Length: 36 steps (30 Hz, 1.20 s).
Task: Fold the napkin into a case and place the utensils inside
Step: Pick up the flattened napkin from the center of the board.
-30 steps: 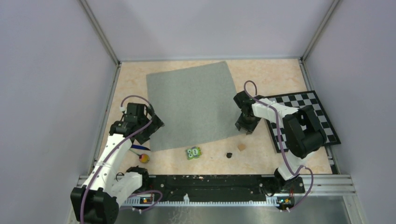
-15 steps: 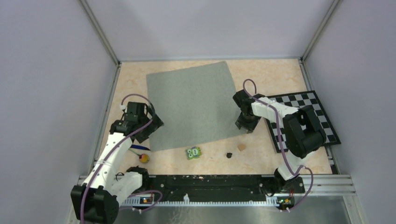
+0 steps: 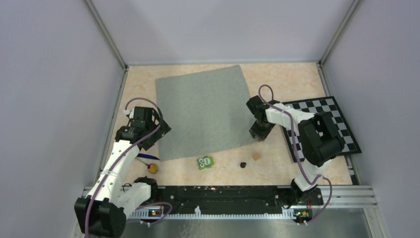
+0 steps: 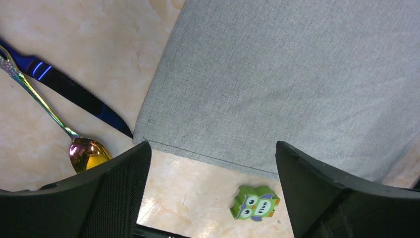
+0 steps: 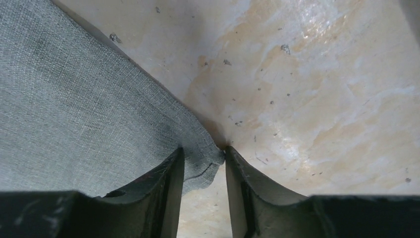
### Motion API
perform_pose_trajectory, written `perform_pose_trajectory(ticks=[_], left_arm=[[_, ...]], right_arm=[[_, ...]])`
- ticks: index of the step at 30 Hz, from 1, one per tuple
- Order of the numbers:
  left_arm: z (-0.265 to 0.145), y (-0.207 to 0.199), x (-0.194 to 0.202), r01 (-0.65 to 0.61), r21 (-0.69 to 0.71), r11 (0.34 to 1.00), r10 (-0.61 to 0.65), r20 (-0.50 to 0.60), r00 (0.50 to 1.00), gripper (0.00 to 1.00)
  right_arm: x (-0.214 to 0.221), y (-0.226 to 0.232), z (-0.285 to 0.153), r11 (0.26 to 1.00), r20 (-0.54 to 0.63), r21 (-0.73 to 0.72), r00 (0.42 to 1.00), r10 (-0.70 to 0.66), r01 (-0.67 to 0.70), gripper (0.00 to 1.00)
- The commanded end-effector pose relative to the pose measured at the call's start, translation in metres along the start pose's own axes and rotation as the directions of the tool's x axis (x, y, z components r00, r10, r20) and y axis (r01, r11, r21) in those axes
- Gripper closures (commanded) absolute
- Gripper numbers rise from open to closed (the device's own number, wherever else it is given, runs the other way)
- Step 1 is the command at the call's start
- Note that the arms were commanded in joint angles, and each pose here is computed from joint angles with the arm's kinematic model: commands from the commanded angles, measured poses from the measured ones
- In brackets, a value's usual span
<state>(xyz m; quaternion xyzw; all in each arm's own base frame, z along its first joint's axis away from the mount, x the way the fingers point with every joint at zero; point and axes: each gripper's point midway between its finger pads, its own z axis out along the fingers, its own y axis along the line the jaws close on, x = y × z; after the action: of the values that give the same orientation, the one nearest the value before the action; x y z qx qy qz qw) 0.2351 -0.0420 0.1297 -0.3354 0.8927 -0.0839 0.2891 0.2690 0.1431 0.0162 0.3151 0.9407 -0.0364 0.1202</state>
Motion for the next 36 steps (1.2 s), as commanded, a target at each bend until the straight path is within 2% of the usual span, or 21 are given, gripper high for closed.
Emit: perform_pose_trajectory(ticks=[1, 3, 6, 12, 15, 17, 19, 23, 27, 33, 36], left_arm=[[-0.007, -0.004, -0.014, 0.019, -0.01, 1.0, -0.018, 0.042, 0.999, 0.01], [-0.008, -0.002, -0.015, 0.022, -0.015, 1.0, -0.021, 0.046, 0.999, 0.01], [-0.004, 0.003, -0.011, 0.04, -0.029, 0.999, -0.039, 0.046, 0.998, 0.01], [0.018, 0.012, 0.02, 0.077, -0.063, 0.995, -0.082, -0.067, 0.994, 0.03], [0.027, 0.017, 0.034, 0.103, -0.116, 0.988, -0.116, -0.115, 0.987, 0.24], [0.028, 0.018, 0.039, 0.097, -0.163, 0.982, -0.113, -0.093, 0.989, 0.31], [0.027, 0.019, 0.047, 0.091, -0.207, 0.974, -0.109, -0.075, 0.991, 0.31], [0.023, 0.022, 0.084, 0.101, -0.273, 0.957, -0.142, -0.133, 0.981, 0.37], [0.02, 0.033, 0.112, 0.134, -0.351, 0.927, -0.199, -0.157, 0.967, 0.36], [0.024, 0.028, 0.146, 0.193, -0.361, 0.912, -0.302, -0.273, 0.914, 0.35], [0.022, 0.033, 0.153, 0.206, -0.409, 0.889, -0.337, -0.28, 0.899, 0.35]], right_arm=[[0.02, -0.022, 0.027, 0.993, -0.02, 0.109, 0.999, 0.043, -0.041, 0.7], [0.018, -0.024, 0.028, 0.991, -0.005, 0.116, 0.998, 0.064, -0.063, 0.79], [0.008, -0.02, 0.02, 0.992, 0.041, 0.094, 0.996, 0.085, -0.088, 1.0], [-0.023, -0.027, -0.01, 0.981, 0.209, -0.013, 0.958, 0.194, -0.196, 1.0], [-0.036, -0.034, -0.022, 0.966, 0.271, -0.091, 0.927, 0.258, -0.242, 1.0], [-0.043, -0.042, -0.03, 0.954, 0.297, -0.122, 0.907, 0.297, -0.273, 1.0], [-0.049, -0.054, -0.031, 0.943, 0.315, -0.108, 0.889, 0.333, -0.316, 1.0], [-0.057, -0.064, -0.031, 0.929, 0.311, -0.117, 0.876, 0.369, -0.35, 1.0], [-0.055, -0.059, -0.031, 0.93, 0.292, -0.135, 0.884, 0.366, -0.341, 1.0], [-0.049, -0.054, -0.024, 0.935, 0.258, -0.142, 0.899, 0.353, -0.326, 1.0], [-0.047, -0.053, -0.023, 0.936, 0.246, -0.143, 0.905, 0.347, -0.321, 1.0]])
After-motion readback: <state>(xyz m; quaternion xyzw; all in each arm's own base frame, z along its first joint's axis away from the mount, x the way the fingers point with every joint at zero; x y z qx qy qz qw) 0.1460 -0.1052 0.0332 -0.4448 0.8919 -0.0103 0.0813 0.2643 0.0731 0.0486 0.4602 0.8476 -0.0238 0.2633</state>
